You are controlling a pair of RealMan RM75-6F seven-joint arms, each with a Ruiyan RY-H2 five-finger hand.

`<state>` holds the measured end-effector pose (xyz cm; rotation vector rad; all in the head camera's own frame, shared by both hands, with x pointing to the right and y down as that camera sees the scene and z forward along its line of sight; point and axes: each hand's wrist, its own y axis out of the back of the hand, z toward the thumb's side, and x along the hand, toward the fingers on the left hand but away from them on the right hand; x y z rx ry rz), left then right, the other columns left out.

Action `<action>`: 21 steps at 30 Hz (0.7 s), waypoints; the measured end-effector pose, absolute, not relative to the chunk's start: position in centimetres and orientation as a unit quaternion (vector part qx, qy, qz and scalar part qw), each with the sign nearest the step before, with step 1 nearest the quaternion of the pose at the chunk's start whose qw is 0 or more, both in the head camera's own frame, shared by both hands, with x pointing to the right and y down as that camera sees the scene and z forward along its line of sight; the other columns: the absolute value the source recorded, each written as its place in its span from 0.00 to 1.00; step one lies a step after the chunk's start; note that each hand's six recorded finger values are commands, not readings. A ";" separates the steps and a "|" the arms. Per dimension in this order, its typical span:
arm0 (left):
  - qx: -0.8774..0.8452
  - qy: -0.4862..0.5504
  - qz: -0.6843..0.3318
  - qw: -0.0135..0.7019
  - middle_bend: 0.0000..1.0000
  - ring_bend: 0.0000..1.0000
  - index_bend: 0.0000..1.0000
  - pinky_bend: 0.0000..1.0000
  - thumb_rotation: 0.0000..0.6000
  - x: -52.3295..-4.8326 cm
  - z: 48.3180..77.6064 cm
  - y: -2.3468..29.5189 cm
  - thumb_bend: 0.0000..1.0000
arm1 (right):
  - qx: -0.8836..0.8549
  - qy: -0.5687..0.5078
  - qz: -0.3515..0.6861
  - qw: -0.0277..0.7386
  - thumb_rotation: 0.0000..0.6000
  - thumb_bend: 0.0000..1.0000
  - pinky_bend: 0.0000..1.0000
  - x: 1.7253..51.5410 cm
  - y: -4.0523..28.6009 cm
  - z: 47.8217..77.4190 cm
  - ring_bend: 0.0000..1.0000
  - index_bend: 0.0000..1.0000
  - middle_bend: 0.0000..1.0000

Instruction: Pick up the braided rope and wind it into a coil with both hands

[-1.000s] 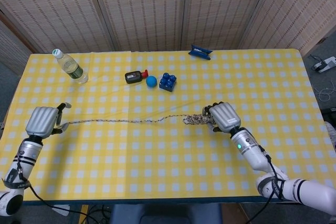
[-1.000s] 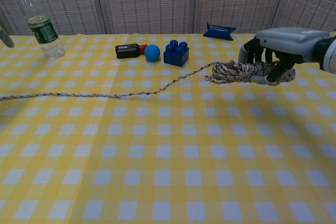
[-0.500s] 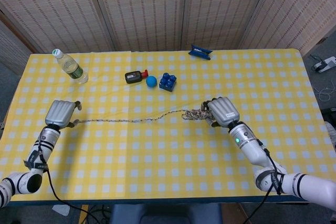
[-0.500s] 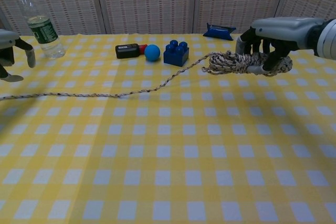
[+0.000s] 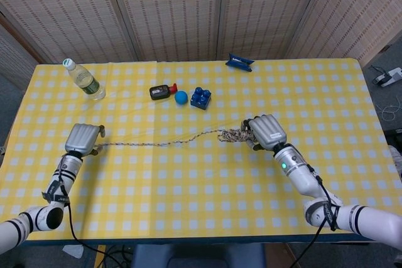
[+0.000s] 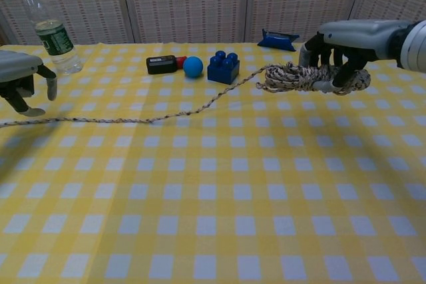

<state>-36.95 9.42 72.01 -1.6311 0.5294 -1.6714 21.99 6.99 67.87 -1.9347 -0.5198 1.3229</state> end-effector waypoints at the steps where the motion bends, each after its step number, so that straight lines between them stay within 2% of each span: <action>1: -0.633 0.204 -0.652 0.365 1.00 0.98 0.58 1.00 1.00 -36.9 72.2 9.4 0.29 | -0.751 -0.201 0.514 0.362 1.00 0.46 0.44 22.0 7.0 67.9 0.42 0.58 0.51; 21: -0.627 0.191 -0.669 0.350 1.00 0.98 0.63 1.00 1.00 -36.4 74.9 9.4 0.31 | -0.751 -0.202 0.522 0.350 1.00 0.47 0.45 22.9 7.3 68.7 0.43 0.58 0.51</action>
